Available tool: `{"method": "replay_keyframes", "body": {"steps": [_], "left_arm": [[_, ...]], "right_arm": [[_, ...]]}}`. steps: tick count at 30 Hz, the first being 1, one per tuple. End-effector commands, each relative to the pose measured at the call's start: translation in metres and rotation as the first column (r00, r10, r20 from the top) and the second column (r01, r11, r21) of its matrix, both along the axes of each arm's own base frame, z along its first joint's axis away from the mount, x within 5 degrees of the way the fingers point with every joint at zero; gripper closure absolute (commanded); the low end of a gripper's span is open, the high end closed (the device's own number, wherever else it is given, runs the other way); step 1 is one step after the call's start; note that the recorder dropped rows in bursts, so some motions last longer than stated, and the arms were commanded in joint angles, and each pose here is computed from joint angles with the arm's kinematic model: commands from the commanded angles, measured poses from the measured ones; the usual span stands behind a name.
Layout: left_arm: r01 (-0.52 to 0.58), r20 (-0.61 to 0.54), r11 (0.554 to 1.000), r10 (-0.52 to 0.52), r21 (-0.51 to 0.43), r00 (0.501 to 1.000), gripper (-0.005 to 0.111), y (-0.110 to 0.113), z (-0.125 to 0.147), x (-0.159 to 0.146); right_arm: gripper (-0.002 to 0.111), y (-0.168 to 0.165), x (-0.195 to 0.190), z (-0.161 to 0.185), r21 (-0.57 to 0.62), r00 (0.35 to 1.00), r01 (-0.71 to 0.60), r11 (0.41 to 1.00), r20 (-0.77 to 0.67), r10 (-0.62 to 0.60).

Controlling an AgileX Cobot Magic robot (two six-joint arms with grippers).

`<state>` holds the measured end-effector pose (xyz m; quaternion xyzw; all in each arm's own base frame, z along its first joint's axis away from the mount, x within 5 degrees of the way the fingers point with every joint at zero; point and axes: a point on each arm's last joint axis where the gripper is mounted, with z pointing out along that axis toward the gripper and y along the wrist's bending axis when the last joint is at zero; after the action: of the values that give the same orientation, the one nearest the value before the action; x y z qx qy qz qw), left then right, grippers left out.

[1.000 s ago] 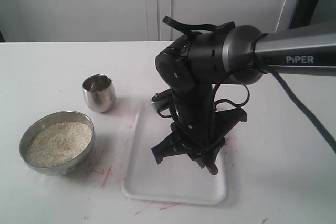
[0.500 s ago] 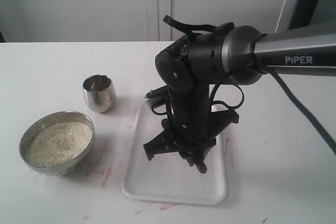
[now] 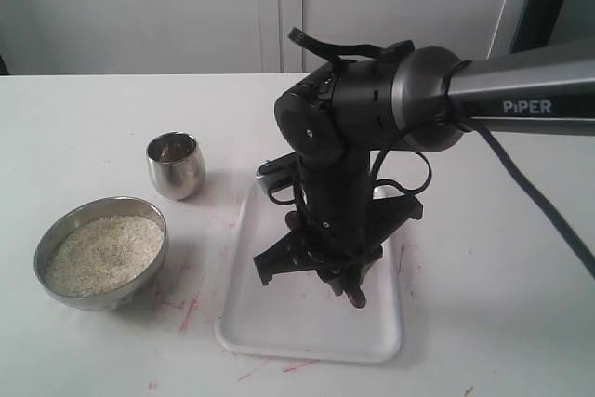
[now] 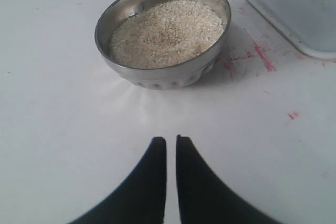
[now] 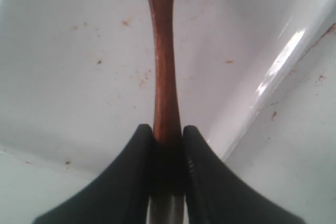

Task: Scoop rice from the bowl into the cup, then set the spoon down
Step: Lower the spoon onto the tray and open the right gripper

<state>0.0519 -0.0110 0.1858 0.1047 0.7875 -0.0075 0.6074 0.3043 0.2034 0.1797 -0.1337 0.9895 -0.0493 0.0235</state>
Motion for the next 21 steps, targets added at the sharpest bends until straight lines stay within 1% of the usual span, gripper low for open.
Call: {"method": "replay_keyframes", "body": {"steps": [1,19,20,21], "left_arm": [[0.008,-0.004,1.0,-0.008,-0.007,1.0,0.092,-0.001,-0.002,0.0],[0.008,-0.004,1.0,-0.008,-0.007,1.0,0.092,-0.001,-0.002,0.0],[0.008,-0.004,1.0,-0.008,-0.007,1.0,0.092,-0.001,-0.002,0.0],[0.008,-0.004,1.0,-0.008,-0.007,1.0,0.092,-0.001,-0.002,0.0]], "right_arm": [[0.108,-0.002,0.003,-0.008,-0.003,1.0,-0.003,1.0,-0.009,0.002],[0.108,0.002,0.008,-0.027,-0.012,1.0,-0.006,1.0,-0.027,0.005],[0.107,0.002,0.008,-0.027,-0.012,1.0,-0.006,1.0,-0.027,0.005],[0.103,0.002,0.008,-0.027,-0.01,1.0,-0.006,1.0,-0.024,0.006]]}}
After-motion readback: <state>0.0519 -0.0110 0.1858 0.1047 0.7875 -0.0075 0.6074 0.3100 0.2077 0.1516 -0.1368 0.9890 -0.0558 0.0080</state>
